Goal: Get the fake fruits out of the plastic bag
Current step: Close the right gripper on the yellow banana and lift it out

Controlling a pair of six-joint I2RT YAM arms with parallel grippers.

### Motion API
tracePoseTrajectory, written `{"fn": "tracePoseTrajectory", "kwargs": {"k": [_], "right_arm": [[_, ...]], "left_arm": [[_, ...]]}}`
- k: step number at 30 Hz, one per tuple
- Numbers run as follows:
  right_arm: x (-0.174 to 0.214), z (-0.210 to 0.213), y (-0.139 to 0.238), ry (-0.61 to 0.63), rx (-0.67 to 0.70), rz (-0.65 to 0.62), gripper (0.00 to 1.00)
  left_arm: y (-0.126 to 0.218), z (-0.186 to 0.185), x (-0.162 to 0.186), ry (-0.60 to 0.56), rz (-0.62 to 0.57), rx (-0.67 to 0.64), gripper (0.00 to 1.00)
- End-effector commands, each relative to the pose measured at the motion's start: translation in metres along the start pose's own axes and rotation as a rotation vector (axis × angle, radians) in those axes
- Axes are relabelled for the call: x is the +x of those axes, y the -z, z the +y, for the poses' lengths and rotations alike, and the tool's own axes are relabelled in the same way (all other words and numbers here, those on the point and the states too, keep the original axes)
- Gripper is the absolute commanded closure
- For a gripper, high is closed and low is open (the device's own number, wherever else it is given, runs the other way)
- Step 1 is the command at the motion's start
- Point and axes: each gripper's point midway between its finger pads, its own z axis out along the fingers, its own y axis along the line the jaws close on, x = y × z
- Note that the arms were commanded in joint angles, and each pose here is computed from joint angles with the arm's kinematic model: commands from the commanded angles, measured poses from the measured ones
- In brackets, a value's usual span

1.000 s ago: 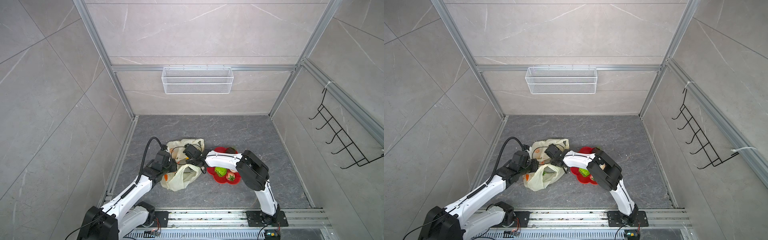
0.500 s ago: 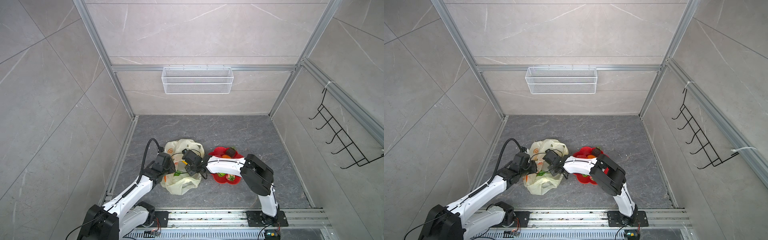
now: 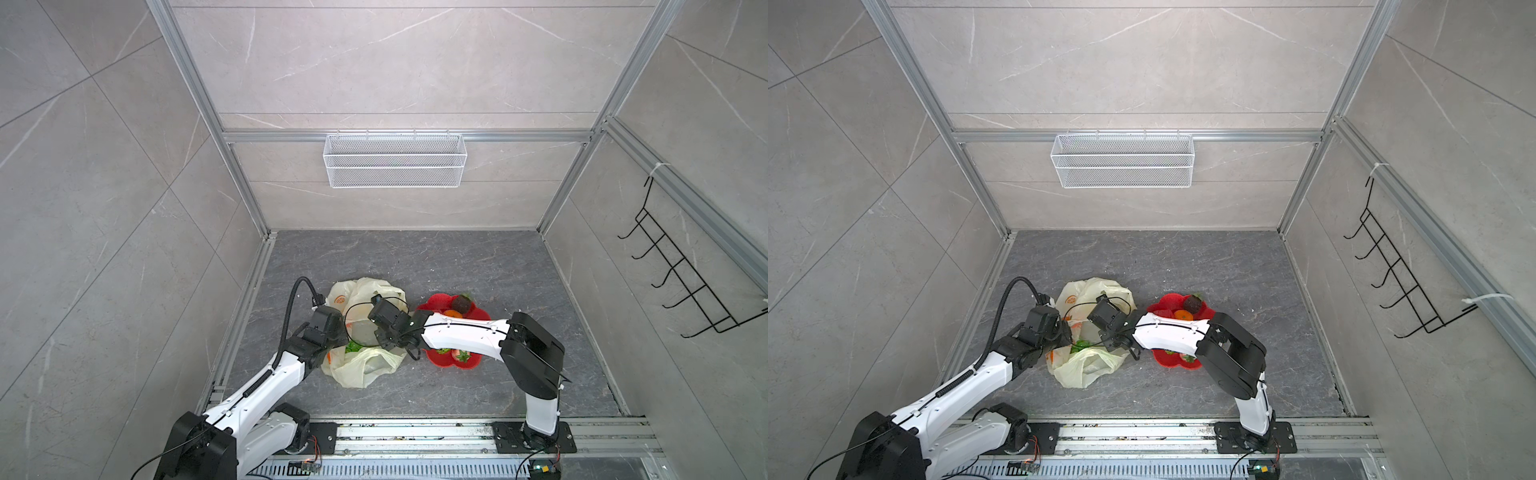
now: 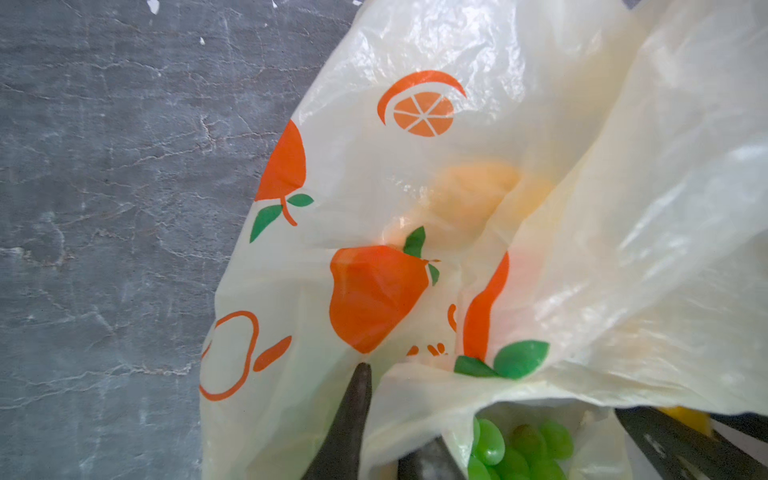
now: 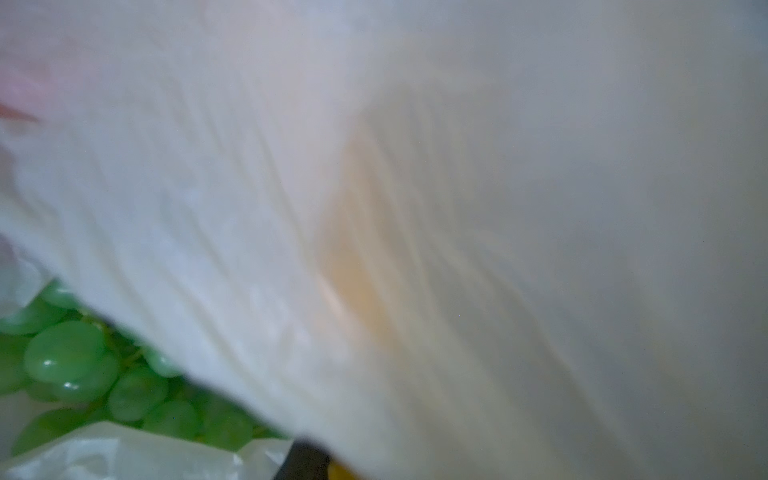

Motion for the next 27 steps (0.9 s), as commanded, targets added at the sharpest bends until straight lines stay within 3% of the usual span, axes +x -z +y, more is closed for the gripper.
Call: {"fn": "tracePoseTrajectory", "kwargs": {"k": [1, 8, 12, 17, 27], "right_arm": [[-0.012, -0.008, 0.032, -0.036, 0.056, -0.027, 0.78], [-0.024, -0.008, 0.047, -0.044, 0.055, -0.034, 0.77], [-0.028, -0.002, 0.054, -0.051, 0.017, -0.033, 0.77], [-0.014, -0.002, 0.065, -0.031, 0.003, -0.011, 0.77], [0.034, -0.018, 0.062, -0.068, 0.053, 0.062, 0.78]], "left_arm": [[0.005, 0.003, -0.009, -0.040, -0.043, -0.017, 0.84], [0.016, -0.029, -0.014, -0.150, -0.091, 0.097, 0.86], [0.022, -0.034, -0.015, -0.221, -0.126, 0.060, 0.85], [0.025, 0.003, -0.021, -0.157, -0.151, -0.145, 0.85], [0.034, -0.001, -0.041, -0.044, -0.232, -0.135, 0.85]]}}
